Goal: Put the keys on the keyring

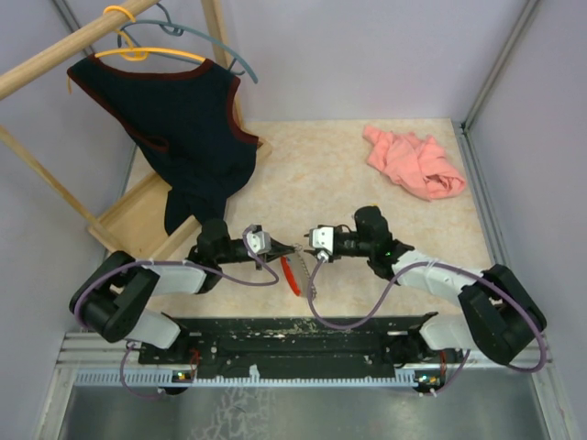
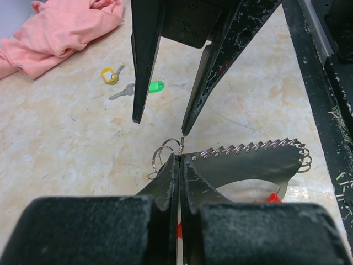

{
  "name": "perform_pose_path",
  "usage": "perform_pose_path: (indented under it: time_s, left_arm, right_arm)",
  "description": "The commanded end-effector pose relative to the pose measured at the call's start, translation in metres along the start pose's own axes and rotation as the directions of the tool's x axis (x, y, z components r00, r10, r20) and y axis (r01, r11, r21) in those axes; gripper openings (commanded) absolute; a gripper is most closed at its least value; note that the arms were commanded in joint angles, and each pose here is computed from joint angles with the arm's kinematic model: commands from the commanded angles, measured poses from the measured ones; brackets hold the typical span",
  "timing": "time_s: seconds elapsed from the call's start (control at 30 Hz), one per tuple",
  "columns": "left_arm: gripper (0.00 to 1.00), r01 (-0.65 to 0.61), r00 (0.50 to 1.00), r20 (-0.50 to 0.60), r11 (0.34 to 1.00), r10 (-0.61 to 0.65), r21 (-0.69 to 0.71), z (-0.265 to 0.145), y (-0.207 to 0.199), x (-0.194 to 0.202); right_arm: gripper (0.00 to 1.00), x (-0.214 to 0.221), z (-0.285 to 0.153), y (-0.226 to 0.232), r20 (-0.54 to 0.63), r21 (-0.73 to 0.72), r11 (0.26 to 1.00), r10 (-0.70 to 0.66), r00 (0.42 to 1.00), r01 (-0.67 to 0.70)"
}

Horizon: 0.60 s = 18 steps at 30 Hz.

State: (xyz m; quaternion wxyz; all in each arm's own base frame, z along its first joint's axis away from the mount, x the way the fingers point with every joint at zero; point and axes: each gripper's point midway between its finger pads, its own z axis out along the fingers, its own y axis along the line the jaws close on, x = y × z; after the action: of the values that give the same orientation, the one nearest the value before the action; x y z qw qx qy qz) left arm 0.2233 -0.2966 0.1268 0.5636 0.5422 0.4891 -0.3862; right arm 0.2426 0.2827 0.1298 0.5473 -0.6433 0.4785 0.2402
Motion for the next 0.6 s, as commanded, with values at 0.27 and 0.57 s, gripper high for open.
perform_pose_path:
  time_s: [0.27, 0.57]
  left_arm:
    - [0.0, -0.045, 0.998, 0.05, 0.996, 0.041, 0.074, 0.005, -0.003, -0.02]
    - [0.0, -0.045, 0.999, 0.011, 0.995, 0.045, 0.094, 0.006, -0.001, -0.015]
  right_arm:
    - [0.35, -0.023, 0.016, -0.016, 0.105, -0.049, 0.995, -0.076, 0.992, 0.082]
    - [0.07, -0.026, 0.021, -0.006, 0.093, -0.164, 0.986, 0.046, 0.995, -0.03]
